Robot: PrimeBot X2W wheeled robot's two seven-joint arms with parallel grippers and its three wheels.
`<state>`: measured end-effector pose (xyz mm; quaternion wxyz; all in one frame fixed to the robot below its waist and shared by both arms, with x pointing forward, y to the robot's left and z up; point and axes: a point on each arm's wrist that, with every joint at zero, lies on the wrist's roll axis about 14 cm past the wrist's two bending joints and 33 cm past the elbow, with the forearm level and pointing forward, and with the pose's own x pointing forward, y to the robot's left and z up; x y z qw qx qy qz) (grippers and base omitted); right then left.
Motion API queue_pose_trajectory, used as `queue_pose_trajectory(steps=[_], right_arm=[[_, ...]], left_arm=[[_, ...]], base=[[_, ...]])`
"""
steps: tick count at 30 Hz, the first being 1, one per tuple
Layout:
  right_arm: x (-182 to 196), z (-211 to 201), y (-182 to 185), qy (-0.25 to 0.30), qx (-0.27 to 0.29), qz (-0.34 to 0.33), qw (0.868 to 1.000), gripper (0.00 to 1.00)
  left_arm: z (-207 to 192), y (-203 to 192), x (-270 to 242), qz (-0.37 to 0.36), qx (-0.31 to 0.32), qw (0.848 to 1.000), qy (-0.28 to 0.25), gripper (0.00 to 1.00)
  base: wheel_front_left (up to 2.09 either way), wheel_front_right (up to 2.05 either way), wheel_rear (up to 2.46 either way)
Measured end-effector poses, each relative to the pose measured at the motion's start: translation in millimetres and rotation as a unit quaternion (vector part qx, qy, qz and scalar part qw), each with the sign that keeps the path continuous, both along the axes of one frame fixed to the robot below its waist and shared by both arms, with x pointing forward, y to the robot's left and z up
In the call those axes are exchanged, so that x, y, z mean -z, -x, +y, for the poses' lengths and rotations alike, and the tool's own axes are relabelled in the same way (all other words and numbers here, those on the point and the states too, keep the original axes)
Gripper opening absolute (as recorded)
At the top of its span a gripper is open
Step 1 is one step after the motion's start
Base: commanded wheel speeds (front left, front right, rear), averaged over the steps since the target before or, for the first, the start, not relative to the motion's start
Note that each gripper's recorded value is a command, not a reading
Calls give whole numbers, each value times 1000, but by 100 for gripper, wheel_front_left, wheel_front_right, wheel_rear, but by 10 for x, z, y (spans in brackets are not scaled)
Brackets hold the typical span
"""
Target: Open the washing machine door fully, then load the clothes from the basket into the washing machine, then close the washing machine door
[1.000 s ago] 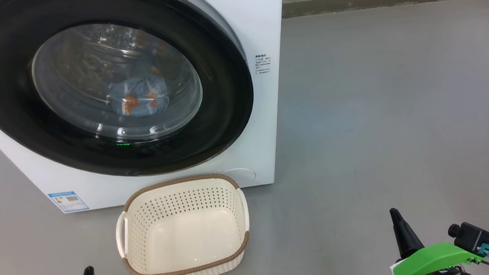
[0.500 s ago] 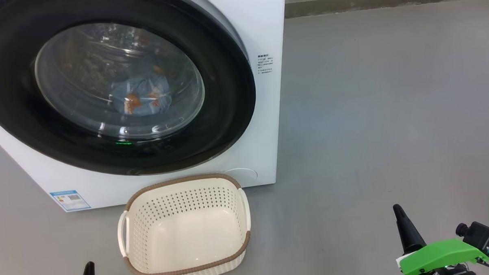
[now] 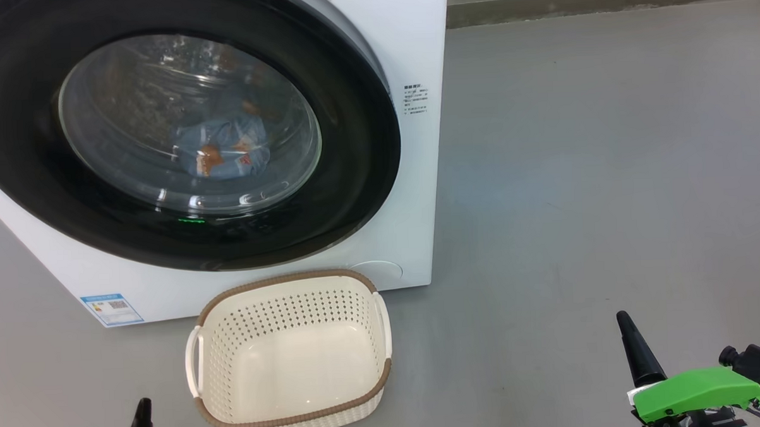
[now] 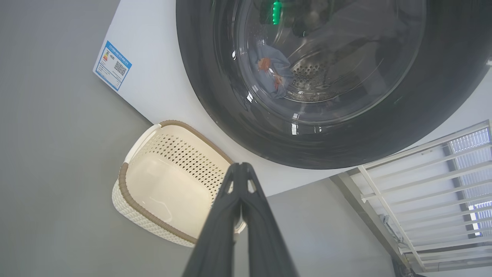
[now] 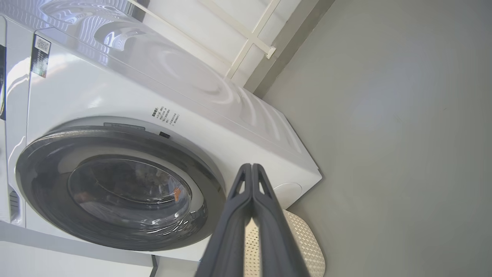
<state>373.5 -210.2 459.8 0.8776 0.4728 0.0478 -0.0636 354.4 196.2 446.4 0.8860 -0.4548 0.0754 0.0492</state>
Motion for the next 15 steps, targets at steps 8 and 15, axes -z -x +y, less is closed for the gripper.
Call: queue_pose_trajectory(steps=[8, 15], right_arm=[[-33, 22, -19, -40, 1, -5, 999, 0], [-67, 11, -33, -75, 7, -11, 997, 0]], left_arm=[[-3, -15, -13, 0, -6, 999, 41, 0], [-22, -41, -47, -4, -10, 997, 79, 0]], base=[[0, 0, 0], [0, 0, 0]])
